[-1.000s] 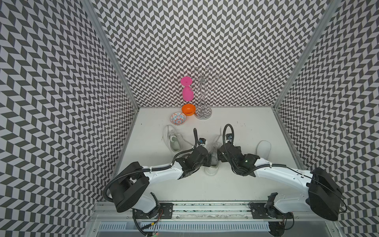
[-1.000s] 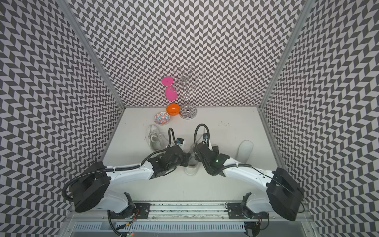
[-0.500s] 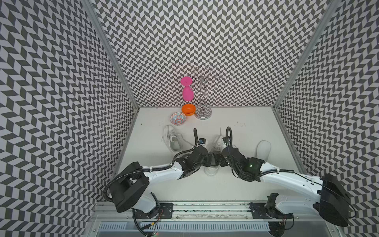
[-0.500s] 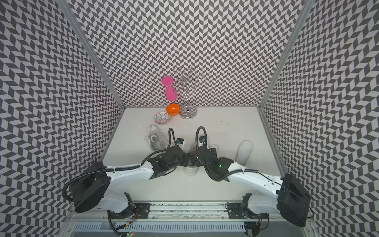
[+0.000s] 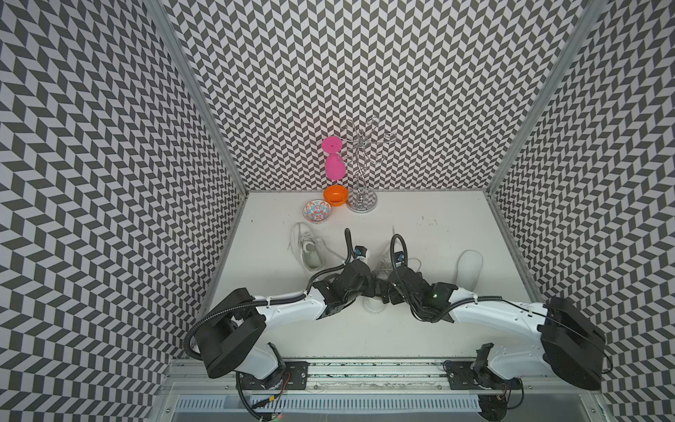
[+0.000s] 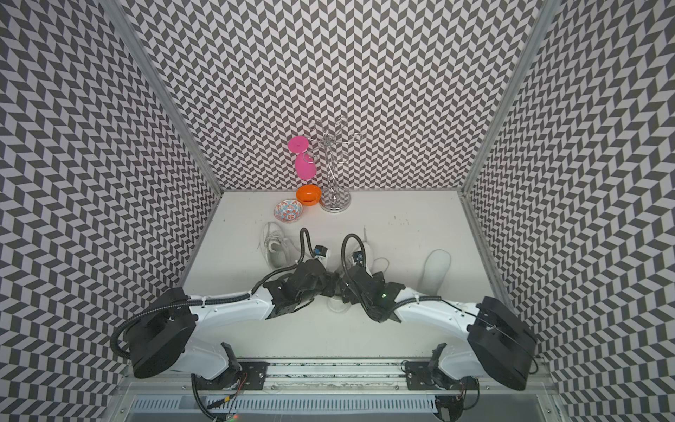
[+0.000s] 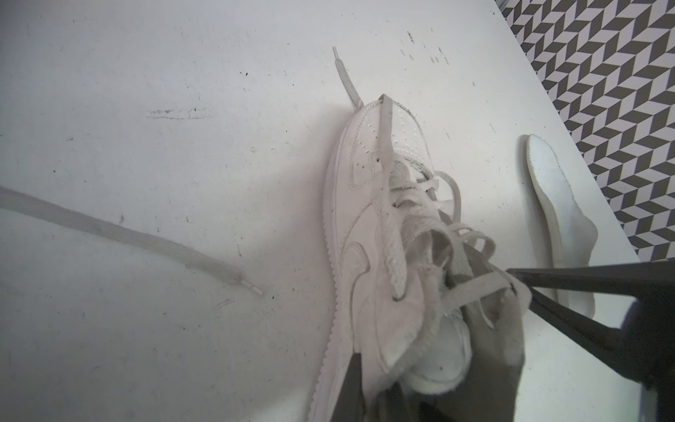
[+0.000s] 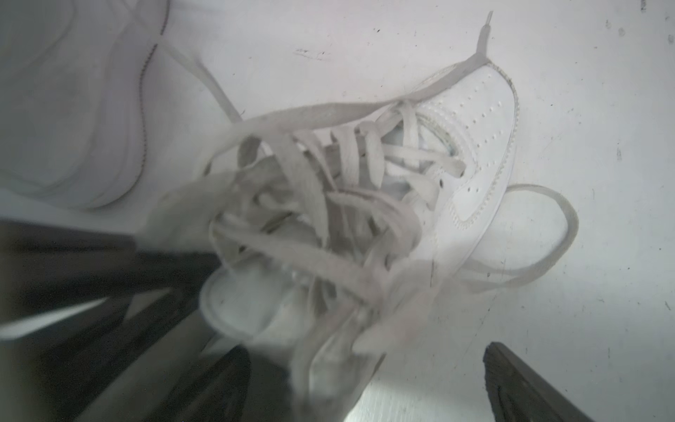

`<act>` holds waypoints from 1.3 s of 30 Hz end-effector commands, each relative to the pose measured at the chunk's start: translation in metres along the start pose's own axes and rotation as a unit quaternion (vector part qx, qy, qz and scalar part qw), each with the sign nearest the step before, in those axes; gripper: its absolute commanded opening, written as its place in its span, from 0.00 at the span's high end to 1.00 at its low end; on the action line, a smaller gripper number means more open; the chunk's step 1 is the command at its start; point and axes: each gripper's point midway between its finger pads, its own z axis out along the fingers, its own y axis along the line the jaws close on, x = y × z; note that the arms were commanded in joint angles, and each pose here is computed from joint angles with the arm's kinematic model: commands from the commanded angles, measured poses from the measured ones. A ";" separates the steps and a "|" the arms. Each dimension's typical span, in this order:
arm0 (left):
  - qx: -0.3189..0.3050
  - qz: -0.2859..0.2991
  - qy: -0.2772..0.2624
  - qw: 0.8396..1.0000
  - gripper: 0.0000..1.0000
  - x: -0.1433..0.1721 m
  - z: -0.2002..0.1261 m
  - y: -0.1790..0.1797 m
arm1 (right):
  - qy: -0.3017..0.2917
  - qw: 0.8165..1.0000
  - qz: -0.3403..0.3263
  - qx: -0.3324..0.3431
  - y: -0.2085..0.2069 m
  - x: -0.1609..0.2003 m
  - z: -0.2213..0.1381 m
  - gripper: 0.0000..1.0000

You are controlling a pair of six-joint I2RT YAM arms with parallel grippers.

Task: Remove the insole from the shoe
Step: Untie the shoelace on the shoe.

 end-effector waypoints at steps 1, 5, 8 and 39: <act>0.040 -0.020 -0.053 0.998 1.00 -0.030 -0.010 -0.023 | 0.007 0.998 0.007 0.055 -0.014 0.001 0.015 0.03; 0.041 -0.017 -0.051 0.998 1.00 -0.028 -0.011 -0.024 | -0.002 0.995 0.022 0.098 -0.031 -0.007 0.018 0.10; 0.037 -0.016 -0.050 0.998 1.00 -0.027 -0.011 -0.022 | -0.031 0.994 0.025 0.097 -0.032 -0.026 0.007 0.14; 0.030 0.008 -0.031 0.999 0.57 -0.031 0.008 -0.029 | -0.041 0.997 0.030 -0.057 0.003 -0.032 -0.005 0.73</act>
